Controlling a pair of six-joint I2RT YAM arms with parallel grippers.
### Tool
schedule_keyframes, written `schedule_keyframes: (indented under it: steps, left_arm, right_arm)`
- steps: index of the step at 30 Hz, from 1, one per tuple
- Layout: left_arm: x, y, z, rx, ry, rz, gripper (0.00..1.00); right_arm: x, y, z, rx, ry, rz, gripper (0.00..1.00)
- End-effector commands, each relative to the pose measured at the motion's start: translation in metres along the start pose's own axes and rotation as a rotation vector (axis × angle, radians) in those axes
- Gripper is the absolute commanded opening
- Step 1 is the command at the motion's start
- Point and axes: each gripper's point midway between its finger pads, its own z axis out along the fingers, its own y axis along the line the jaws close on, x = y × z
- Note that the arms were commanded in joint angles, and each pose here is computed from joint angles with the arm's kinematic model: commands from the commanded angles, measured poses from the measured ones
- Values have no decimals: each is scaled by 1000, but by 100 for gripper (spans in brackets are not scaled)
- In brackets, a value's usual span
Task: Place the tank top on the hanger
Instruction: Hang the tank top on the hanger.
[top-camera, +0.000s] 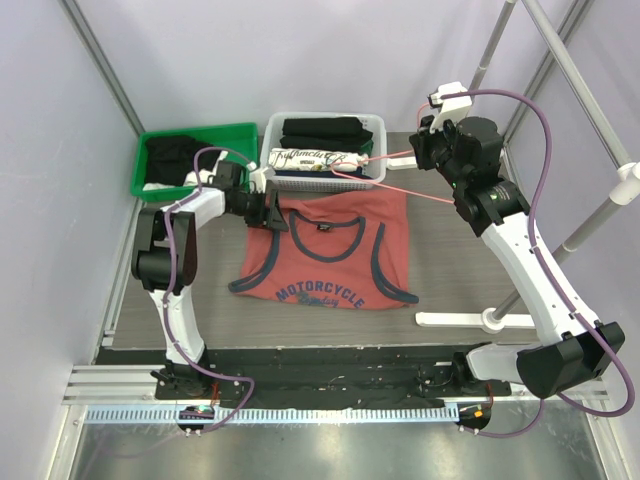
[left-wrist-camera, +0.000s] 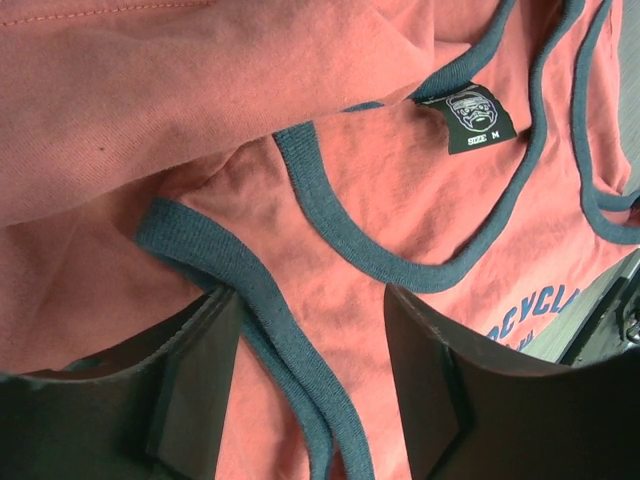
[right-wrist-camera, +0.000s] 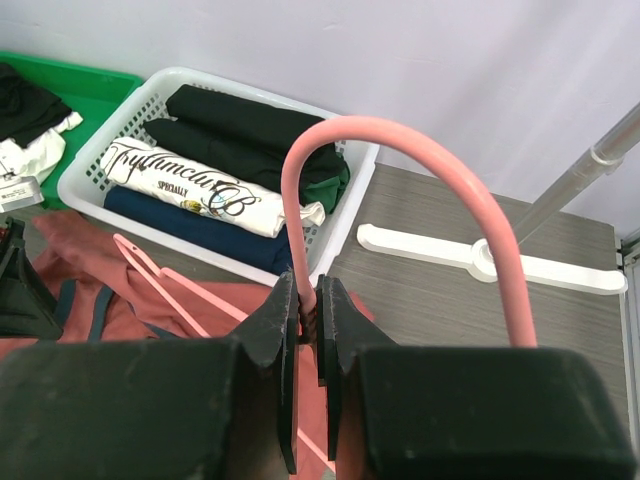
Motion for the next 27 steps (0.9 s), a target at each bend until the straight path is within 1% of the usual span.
schedule_keyframes:
  steps: [1,9,11,13,15,16,18,19,21,22,25,27]
  left_arm:
    - [-6,3,8,6,-10,3,56]
    - [-9,7,11,-28,-10,-15,52]
    - [-9,8,12,-36,-10,-16,48]
    - [-9,8,12,-39,-11,-15,40]
    - [-10,8,11,-41,-11,-12,36]
    - [-9,8,11,-39,-11,-10,28]
    - [-8,7,11,-33,-8,-12,22]
    - [-9,5,10,-30,-11,-12,17]
    - [-13,1,7,-19,-21,-5,12]
    - [-15,-2,6,-14,-25,-2,7]
    - [-27,-13,-4,6,-60,20,0]
    - [-33,-22,-10,26,-81,21,0]
  right_arm:
    - [-31,-1,-14,-4,-88,5,1]
    - [-34,0,-16,-13,-92,5,1]
    - [-35,0,-17,-15,-95,7,1]
    - [-34,-1,-17,-13,-93,5,1]
    - [-34,0,-17,-15,-92,4,1]
    - [-33,0,-17,-16,-90,3,1]
    - [-31,2,-16,-27,-88,4,1]
    - [-29,3,-15,-30,-82,4,1]
    - [-26,3,-13,-31,-74,8,1]
    - [-25,11,-14,-71,-73,10,1]
    - [-18,17,-10,-101,-56,23,1]
    - [-10,22,-7,-122,-36,34,1]
